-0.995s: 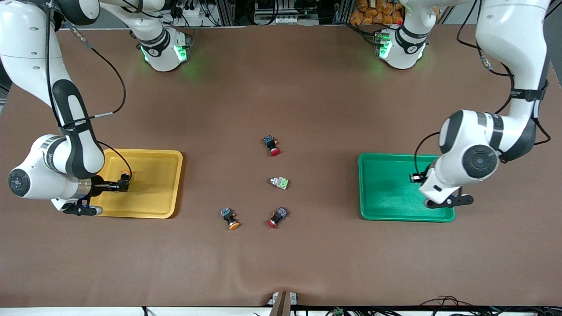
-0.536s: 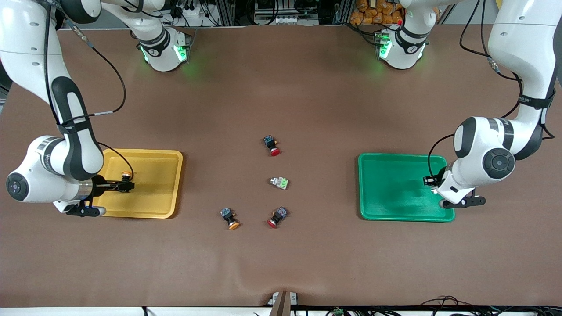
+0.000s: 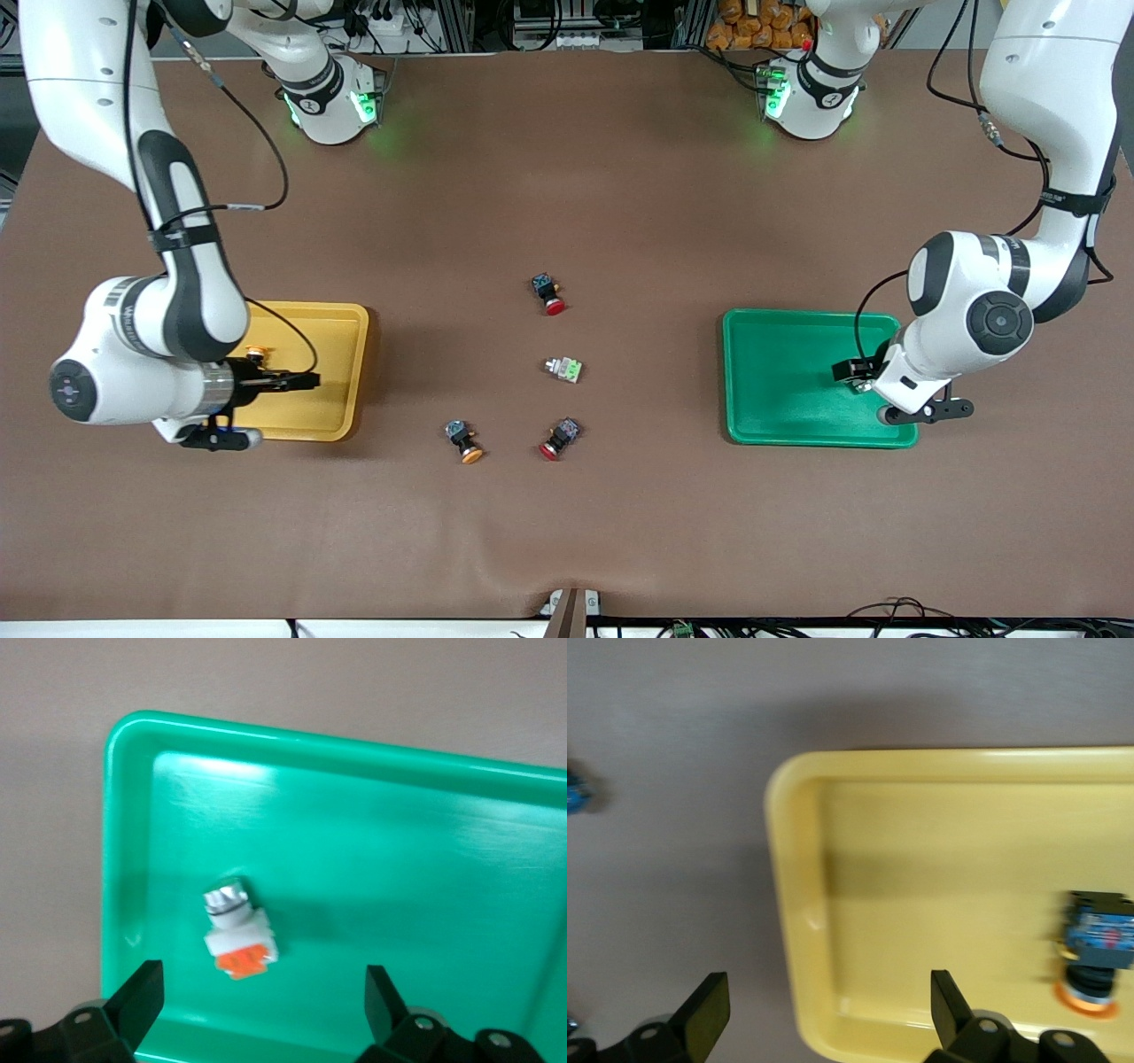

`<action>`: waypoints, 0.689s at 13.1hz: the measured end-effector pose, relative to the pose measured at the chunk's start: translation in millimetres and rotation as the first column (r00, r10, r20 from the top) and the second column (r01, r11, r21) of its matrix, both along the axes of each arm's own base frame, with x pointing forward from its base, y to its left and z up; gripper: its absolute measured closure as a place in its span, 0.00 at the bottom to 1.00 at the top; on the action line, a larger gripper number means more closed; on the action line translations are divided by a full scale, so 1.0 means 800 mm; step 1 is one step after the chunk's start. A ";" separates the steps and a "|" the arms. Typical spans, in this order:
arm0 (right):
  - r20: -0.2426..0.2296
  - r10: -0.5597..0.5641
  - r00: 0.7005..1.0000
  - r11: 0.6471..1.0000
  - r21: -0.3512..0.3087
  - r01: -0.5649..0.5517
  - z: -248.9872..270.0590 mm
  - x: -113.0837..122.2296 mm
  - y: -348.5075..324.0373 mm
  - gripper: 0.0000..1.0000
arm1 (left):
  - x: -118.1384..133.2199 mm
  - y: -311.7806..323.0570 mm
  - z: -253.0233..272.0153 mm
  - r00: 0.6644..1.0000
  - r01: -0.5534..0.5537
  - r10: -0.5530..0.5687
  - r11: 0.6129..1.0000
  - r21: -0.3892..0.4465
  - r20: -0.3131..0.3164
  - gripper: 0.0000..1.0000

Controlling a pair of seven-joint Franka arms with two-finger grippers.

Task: Place green and yellow buttons in trays
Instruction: 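Lower and release the buttons into the yellow and green trays, then grasp a second orange button with the right gripper while the left grasps green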

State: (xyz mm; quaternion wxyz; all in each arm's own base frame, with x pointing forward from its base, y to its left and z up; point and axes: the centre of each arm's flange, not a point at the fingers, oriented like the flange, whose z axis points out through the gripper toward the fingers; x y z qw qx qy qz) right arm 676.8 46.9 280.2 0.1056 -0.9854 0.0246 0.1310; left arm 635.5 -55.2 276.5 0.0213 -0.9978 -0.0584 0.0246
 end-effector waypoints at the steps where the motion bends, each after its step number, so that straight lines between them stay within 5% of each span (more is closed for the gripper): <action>1: -0.002 -0.032 0.999 0.999 -0.005 0.032 0.006 0.002 0.022 0.00 | -0.001 -0.020 0.009 1.000 -0.025 0.025 0.999 -0.020 0.004 0.00; 6: -0.002 -0.242 0.970 0.969 -0.051 0.242 0.016 0.002 0.108 0.00 | -0.016 -0.145 0.032 0.983 -0.180 0.181 0.981 -0.075 0.012 0.00; 9: 0.029 -0.445 0.895 0.891 -0.081 0.446 0.016 0.006 0.150 0.00 | -0.019 -0.240 0.034 0.951 -0.305 0.308 0.947 -0.104 0.013 0.00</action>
